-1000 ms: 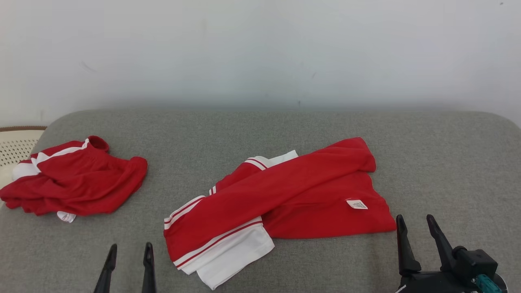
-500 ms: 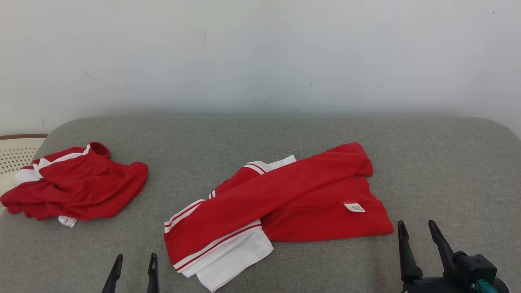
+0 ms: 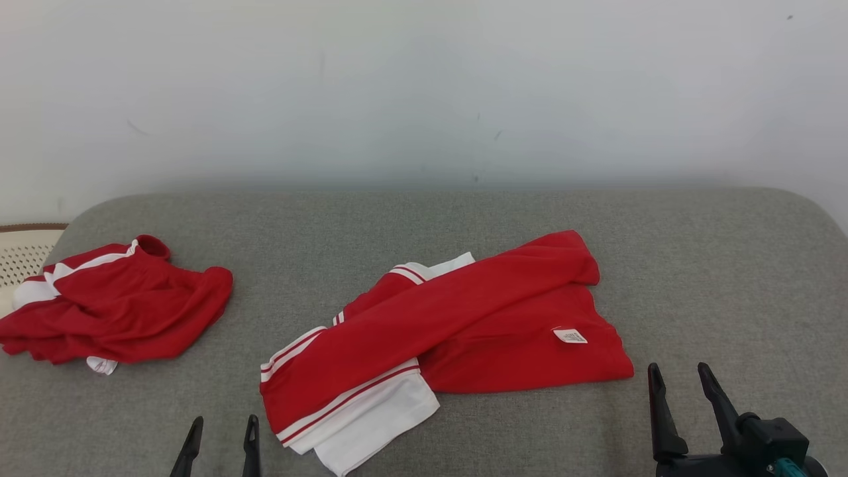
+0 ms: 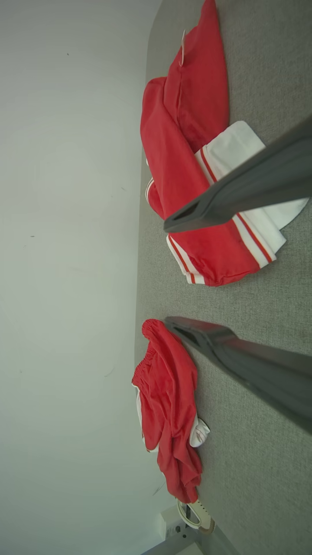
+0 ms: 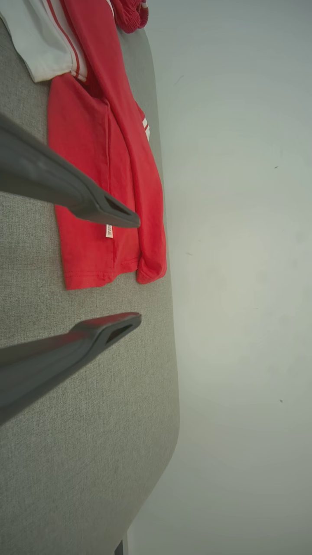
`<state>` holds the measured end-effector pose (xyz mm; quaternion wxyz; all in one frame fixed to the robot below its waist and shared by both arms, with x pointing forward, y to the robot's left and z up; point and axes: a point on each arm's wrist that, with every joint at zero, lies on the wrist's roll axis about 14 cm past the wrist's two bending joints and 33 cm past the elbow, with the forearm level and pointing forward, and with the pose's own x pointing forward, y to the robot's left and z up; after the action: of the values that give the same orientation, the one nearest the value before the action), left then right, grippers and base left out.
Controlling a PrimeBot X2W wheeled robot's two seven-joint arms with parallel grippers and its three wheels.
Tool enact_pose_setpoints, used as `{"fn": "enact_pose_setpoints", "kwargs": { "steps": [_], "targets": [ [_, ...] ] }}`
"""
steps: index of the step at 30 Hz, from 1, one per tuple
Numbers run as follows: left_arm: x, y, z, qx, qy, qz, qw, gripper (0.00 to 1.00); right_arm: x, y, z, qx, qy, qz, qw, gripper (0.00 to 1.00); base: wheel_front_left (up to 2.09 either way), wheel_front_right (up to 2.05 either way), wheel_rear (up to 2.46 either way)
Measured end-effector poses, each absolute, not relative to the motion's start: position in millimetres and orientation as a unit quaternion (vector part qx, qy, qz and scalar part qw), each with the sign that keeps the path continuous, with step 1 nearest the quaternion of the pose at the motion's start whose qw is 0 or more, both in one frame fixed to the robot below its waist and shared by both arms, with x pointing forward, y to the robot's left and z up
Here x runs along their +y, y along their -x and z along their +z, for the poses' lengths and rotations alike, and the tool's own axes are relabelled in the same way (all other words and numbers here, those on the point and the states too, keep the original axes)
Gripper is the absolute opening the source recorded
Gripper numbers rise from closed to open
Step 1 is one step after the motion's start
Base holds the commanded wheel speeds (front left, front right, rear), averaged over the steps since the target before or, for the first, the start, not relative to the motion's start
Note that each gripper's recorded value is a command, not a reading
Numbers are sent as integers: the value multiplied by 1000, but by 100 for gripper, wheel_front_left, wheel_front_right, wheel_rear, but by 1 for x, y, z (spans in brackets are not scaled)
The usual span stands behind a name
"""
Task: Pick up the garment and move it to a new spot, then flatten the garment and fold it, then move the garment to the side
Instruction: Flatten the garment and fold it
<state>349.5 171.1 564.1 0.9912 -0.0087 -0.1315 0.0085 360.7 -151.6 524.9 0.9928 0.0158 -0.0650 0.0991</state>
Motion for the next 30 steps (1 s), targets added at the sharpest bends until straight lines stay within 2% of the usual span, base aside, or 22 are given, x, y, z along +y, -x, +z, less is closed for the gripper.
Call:
{"fn": "enact_pose_setpoints", "kwargs": {
  "steps": [21, 30],
  "targets": [
    [171, -350, 559, -123, 17, 6, 992, 100, -151, -362, 522, -61, -19, 97, 993, 100, 0, 0, 0],
    [132, -350, 527, -70, 60, -55, 994, 100, -156, -378, 526, -63, -1, 101, 993, 100, 0, 0, 0]
  ]
}}
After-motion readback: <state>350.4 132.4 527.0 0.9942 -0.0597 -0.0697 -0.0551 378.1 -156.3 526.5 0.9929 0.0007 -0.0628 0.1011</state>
